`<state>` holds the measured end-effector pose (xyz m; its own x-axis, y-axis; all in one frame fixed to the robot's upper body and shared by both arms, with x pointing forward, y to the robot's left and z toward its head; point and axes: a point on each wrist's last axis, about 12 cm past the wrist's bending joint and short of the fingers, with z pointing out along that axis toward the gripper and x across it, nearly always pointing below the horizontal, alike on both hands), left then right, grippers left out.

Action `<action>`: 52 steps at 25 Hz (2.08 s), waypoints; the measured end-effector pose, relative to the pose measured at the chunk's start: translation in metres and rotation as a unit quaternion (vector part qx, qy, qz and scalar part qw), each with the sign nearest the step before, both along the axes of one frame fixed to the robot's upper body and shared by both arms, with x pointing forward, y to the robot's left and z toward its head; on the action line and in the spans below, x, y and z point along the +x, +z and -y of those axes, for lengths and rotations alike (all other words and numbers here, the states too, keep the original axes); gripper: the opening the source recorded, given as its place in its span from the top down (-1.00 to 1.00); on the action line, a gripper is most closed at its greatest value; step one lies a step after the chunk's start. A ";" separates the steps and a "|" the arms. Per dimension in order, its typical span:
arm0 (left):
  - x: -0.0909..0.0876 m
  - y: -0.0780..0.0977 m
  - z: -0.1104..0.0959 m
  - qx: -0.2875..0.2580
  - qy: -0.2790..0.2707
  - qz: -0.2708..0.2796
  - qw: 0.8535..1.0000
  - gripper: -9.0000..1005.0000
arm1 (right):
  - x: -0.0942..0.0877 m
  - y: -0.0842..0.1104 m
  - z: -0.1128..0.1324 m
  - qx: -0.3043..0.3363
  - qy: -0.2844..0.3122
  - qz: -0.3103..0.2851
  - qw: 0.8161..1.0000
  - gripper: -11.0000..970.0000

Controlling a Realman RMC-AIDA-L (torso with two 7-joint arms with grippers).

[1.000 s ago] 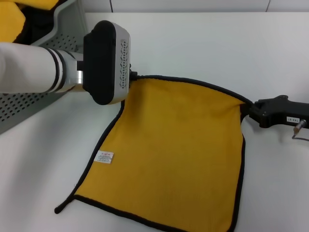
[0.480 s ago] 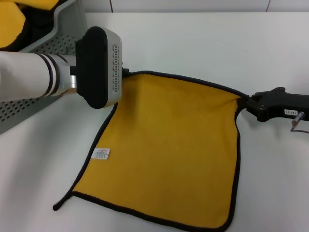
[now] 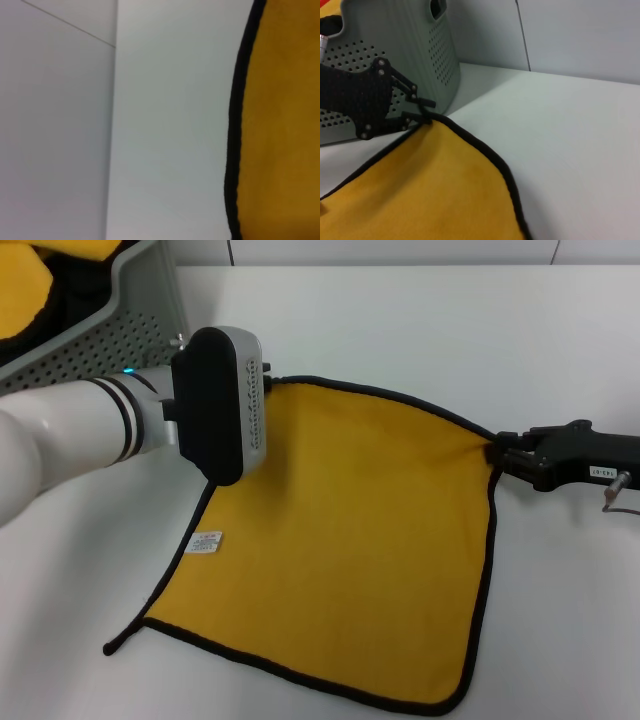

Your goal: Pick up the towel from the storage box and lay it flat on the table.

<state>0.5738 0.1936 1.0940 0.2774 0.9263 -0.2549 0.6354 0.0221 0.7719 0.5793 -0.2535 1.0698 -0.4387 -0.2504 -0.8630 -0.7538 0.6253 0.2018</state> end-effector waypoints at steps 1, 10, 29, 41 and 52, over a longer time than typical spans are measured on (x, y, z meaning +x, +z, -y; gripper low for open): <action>0.000 -0.002 0.000 -0.001 0.003 0.003 1.000 0.61 | 0.000 0.000 0.000 -0.001 -0.001 0.001 1.000 0.80; -0.003 -0.009 -0.003 -0.038 0.028 0.000 0.999 0.36 | -0.003 0.007 0.008 -0.008 -0.010 0.028 1.000 0.14; -0.074 -0.012 -0.017 -0.413 0.035 -0.244 0.877 -0.18 | -0.083 0.054 0.040 0.158 0.172 0.176 0.956 -0.17; -0.126 -0.025 -0.060 -0.573 -0.134 -0.354 0.727 -0.17 | -0.124 0.071 0.046 0.225 0.322 0.198 0.898 -0.16; -0.148 -0.039 -0.062 -0.595 -0.133 -0.347 0.712 -0.18 | -0.127 0.069 0.043 0.230 0.334 0.194 0.893 -0.16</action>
<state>0.4257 0.2553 1.0545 -0.1726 -0.1226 -0.9773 0.9591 0.2051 -0.1951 0.4525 -0.2967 1.1387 0.0316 0.0756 -0.9966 -0.9967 -0.0717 -0.0370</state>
